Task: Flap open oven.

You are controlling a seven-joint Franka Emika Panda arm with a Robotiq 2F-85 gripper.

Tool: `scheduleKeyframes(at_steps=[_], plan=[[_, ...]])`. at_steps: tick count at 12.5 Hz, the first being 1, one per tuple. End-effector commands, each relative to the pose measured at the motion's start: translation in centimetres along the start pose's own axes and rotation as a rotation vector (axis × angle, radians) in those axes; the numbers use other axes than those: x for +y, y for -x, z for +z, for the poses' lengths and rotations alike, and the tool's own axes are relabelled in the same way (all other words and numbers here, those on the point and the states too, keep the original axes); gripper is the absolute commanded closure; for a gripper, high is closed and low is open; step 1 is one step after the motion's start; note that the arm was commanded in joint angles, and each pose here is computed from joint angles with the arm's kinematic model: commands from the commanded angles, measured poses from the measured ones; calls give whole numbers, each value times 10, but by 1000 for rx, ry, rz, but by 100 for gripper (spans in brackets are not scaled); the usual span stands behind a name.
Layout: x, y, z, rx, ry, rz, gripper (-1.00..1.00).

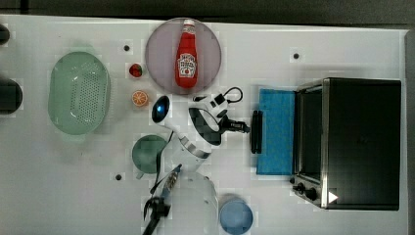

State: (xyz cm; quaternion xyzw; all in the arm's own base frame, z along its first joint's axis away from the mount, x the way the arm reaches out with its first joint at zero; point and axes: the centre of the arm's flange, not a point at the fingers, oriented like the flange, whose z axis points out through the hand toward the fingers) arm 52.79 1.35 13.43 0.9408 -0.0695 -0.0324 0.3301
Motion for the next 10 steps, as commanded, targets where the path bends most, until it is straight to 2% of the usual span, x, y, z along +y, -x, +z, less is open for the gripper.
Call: scheduleKeyframes(at_steps=[1,3,8,10], plan=[[62,-37,-93,87,-186,276,65],[95,-39,-130,27,-319,434,65],[170,-23,-211,-103,-585,671,65],[195,-14,-241,-117,-680,726,65]])
